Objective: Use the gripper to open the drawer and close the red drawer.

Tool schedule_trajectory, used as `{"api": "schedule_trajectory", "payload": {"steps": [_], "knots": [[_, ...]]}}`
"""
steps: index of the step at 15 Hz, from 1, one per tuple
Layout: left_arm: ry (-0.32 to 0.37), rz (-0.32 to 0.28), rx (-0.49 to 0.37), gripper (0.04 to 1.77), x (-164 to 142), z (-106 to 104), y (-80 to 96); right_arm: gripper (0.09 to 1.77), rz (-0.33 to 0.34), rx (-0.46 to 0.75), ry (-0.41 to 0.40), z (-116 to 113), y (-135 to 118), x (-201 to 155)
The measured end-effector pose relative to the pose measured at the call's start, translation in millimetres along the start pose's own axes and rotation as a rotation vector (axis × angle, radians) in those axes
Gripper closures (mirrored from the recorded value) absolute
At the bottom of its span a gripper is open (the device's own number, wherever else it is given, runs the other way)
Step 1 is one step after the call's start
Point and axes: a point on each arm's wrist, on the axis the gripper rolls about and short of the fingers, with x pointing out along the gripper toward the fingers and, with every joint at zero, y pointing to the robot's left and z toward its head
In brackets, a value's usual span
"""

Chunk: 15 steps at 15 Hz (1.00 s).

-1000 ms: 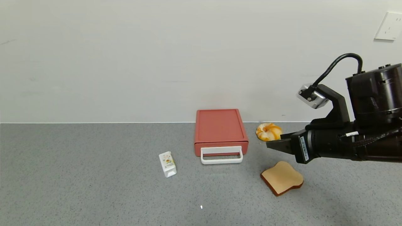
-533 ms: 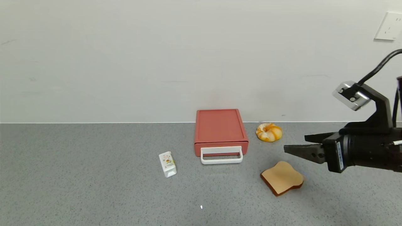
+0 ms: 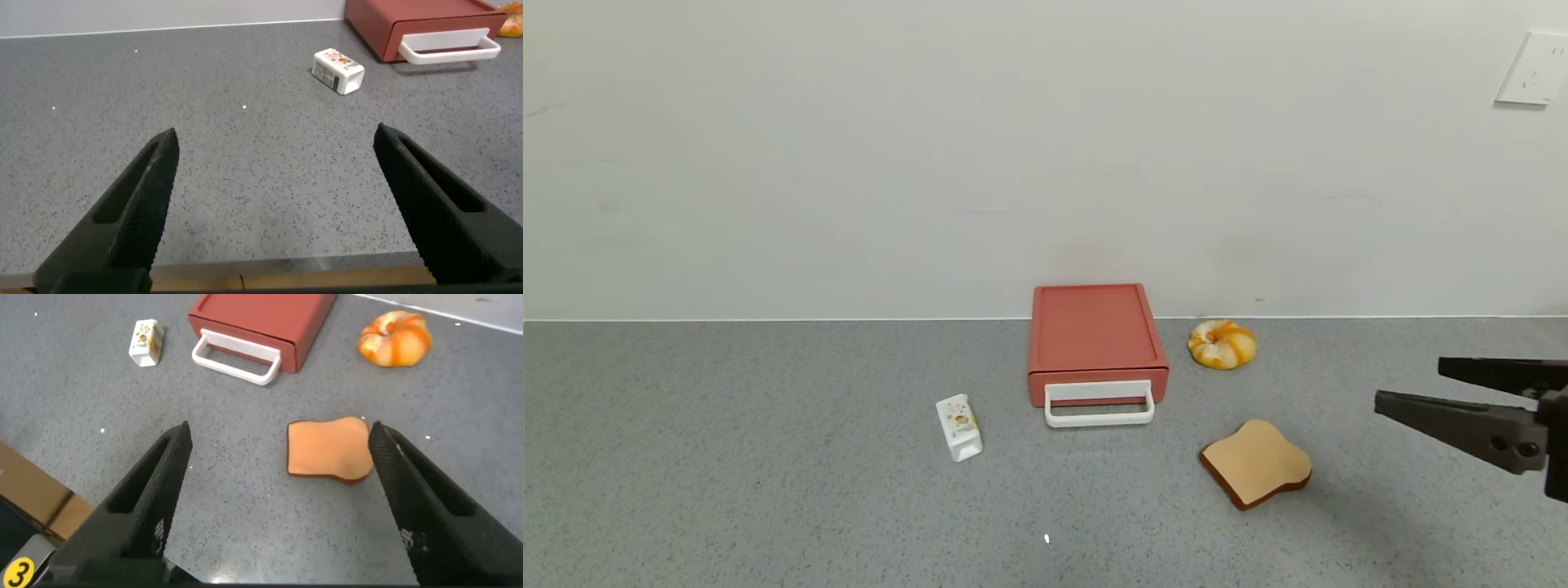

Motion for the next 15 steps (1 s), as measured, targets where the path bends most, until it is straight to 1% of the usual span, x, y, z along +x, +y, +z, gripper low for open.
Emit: {"api": "schedule_trajectory", "payload": {"steps": [3, 5, 10, 12, 15], "knots": [[0.0, 0.0, 0.0, 0.09, 0.0, 0.0, 0.0, 0.22, -0.042, 0.009, -0.042, -15.6, -2.4, -27.5], [0.0, 0.0, 0.0, 0.09, 0.0, 0.0, 0.0, 0.21, -0.099, 0.013, -0.085, -25.7, -3.2, -47.7], [-0.001, 0.001, 0.001, 0.09, 0.0, 0.1, 0.0, 0.18, -0.293, 0.022, -0.174, -53.6, 1.7, -97.6], [-0.001, 0.001, 0.001, 0.09, 0.0, 0.1, 0.0, 0.17, -0.4, 0.029, -0.206, -65.6, 3.3, -114.4], [-0.001, 0.004, 0.0, 0.09, 0.0, 0.1, 0.1, 0.17, -0.506, 0.038, -0.259, -84.7, 6.2, -134.2]]}}
